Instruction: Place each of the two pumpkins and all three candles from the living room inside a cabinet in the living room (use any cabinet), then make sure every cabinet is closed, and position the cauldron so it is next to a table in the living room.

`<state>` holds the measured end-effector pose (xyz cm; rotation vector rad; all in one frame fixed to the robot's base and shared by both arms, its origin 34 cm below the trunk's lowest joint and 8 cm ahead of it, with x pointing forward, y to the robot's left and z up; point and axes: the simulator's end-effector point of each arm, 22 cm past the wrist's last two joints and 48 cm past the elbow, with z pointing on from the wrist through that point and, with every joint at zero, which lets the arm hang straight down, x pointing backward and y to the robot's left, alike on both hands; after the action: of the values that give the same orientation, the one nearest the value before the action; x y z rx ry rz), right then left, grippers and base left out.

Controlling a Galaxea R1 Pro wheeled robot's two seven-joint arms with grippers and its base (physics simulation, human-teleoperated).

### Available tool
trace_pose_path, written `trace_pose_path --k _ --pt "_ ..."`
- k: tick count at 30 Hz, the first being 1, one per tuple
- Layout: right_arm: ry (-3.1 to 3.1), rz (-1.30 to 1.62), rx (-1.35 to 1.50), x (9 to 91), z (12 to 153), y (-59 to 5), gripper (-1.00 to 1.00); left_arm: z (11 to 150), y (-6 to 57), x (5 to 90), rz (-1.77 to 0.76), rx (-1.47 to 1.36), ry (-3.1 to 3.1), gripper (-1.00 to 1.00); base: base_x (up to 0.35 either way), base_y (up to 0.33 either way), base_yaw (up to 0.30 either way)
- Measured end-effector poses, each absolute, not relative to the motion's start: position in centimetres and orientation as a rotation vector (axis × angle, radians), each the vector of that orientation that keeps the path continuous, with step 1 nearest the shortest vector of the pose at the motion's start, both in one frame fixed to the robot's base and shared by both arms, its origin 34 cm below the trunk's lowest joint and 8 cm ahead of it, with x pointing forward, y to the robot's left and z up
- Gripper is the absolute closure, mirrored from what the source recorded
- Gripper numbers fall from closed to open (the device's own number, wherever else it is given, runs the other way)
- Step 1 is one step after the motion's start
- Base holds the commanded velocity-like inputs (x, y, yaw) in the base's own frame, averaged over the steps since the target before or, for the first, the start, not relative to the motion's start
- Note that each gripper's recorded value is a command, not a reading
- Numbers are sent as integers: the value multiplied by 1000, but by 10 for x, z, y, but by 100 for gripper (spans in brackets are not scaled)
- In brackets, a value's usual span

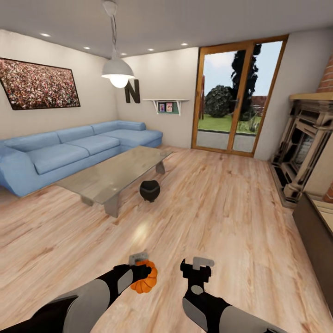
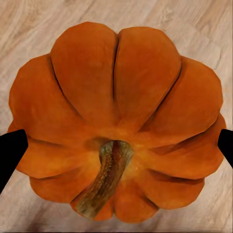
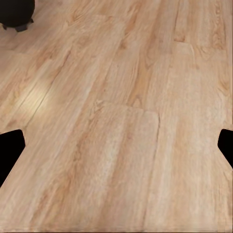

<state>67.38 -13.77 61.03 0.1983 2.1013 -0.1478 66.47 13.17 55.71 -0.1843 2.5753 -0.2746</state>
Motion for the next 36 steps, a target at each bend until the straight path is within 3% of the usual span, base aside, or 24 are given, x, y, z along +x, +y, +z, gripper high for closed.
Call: trace_pose_path --k 24,36 --pt "2103 -148 196 673 610 -137 -100 557 133 665 -275 -186 2575 100 -247 242 275" --pt "2103 -146 196 673 610 -136 -100 558 133 665 -275 -186 2574 100 -41 315 273"
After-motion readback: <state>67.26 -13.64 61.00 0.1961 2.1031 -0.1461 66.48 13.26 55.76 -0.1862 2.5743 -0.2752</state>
